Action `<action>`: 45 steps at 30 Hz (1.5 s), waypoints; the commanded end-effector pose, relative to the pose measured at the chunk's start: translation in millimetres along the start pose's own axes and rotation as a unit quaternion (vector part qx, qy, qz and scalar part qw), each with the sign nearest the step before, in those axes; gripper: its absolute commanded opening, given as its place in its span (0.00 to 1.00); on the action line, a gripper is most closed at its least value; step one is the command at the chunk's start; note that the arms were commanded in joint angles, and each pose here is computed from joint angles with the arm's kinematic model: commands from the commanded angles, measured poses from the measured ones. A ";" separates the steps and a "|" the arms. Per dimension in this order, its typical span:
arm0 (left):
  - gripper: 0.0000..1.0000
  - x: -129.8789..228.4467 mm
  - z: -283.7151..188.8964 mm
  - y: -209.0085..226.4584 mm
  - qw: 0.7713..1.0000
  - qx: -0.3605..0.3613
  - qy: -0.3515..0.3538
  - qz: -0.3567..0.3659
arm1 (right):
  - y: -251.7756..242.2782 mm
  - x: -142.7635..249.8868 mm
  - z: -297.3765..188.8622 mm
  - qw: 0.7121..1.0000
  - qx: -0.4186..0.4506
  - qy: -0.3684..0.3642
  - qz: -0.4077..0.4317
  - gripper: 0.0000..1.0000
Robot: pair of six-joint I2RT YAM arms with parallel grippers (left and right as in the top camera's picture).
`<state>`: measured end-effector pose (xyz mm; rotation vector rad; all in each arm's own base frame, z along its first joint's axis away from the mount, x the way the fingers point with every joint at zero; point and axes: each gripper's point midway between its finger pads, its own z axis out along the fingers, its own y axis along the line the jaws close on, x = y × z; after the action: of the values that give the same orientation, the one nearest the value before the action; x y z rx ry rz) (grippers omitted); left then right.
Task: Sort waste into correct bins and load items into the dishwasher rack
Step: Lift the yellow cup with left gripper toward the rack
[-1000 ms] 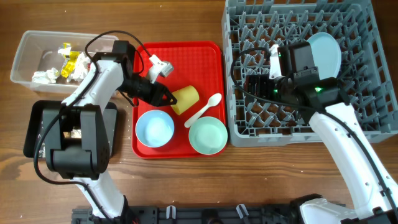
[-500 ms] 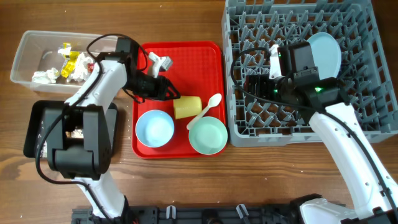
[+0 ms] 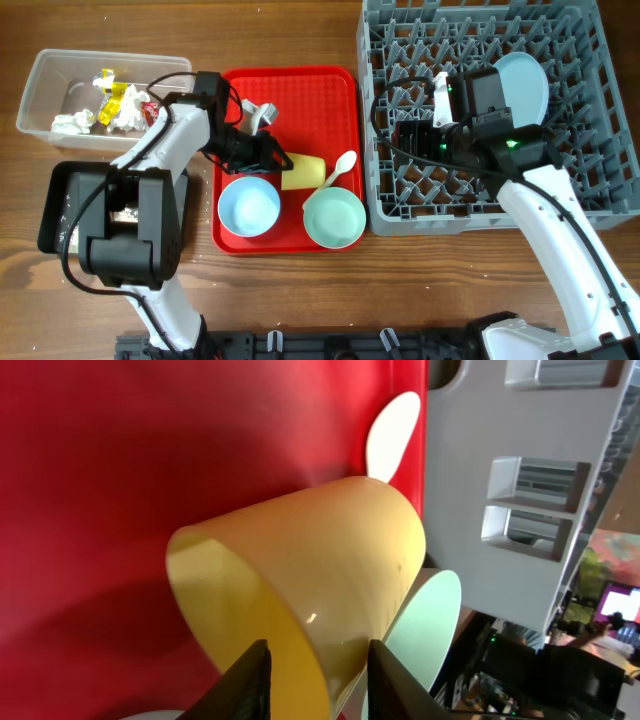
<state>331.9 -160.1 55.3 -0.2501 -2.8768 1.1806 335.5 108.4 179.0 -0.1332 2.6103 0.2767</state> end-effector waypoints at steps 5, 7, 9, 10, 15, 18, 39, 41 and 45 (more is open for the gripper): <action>0.28 4.2 19.4 -10.0 1.000 0.024 0.007 0.018 | -4.5 3.5 4.3 1.000 0.008 0.007 -0.001 0.99; 0.20 4.3 21.3 -11.4 0.999 0.023 0.008 0.022 | -4.5 3.5 4.3 1.000 0.008 0.007 -0.001 1.00; 0.07 4.4 21.7 -11.9 0.999 0.024 0.008 0.023 | -4.5 3.5 4.3 1.000 0.008 0.007 -0.002 1.00; 0.04 4.4 21.7 -11.9 0.999 0.024 0.008 0.023 | -4.5 3.5 4.3 1.000 0.008 0.007 -0.002 1.00; 0.04 4.3 21.7 -12.5 0.999 0.026 0.008 0.023 | -4.7 5.0 4.2 1.000 0.009 0.010 -0.002 1.00; 0.04 1.5 19.6 -20.0 0.999 0.047 0.002 0.026 | -3.2 5.3 4.3 1.000 0.004 0.011 -0.002 1.00; 0.04 -54.2 -113.6 -145.9 0.916 0.379 -0.092 0.090 | 109.0 -3.3 -31.4 0.915 -0.332 -0.060 -0.224 1.00; 0.04 -53.7 -111.9 -154.4 0.917 0.381 -0.081 0.088 | 109.3 -6.6 -27.2 0.914 -0.332 -0.064 -0.225 1.00; 0.04 -50.0 -120.1 -185.1 0.914 0.382 -0.072 0.118 | 123.4 -2.2 -24.6 0.876 -0.388 -0.077 -0.277 1.00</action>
<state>377.8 -204.7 228.9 -0.4181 -2.3229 2.2947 316.0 210.3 222.2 -0.8980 2.1707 0.9391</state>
